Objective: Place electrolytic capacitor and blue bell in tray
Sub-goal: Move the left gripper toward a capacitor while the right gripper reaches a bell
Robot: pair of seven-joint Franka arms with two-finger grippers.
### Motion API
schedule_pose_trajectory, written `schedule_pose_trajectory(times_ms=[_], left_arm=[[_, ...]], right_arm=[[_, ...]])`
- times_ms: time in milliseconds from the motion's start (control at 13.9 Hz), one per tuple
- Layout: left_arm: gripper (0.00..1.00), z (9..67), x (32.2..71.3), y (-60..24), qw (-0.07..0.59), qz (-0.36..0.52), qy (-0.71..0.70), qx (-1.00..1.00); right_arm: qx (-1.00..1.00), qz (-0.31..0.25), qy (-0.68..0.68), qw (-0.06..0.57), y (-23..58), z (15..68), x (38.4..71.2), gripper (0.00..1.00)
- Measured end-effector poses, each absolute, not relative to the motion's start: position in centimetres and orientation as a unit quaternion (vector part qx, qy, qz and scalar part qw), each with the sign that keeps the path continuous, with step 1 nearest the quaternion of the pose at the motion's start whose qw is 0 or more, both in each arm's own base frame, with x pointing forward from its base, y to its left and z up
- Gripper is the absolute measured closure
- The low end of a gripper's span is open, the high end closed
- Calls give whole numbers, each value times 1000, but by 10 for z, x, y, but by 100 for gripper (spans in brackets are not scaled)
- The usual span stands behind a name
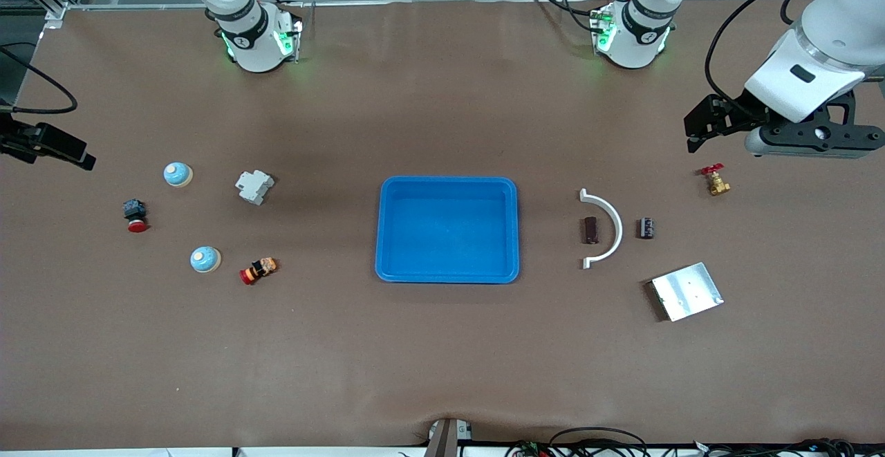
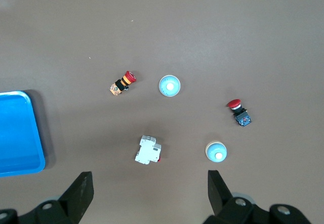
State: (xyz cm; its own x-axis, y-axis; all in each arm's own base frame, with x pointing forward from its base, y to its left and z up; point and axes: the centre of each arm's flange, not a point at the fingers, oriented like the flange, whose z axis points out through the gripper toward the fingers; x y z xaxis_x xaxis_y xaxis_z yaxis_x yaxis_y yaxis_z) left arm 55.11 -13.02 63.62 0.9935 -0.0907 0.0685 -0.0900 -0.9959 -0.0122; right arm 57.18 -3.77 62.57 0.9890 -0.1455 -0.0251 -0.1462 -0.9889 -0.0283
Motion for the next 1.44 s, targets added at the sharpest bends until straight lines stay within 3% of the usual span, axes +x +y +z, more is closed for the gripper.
schedule_pose_trajectory(times_ms=[1077, 1436], left_arm=[[0, 618, 547, -139, 9, -11, 54, -998], [0, 572, 546, -138, 16, 26, 54, -998]], right_arm=[[-997, 18, 77, 15, -43, 618, 574, 0], [-996, 25, 81, 14, -49, 544, 607, 0]])
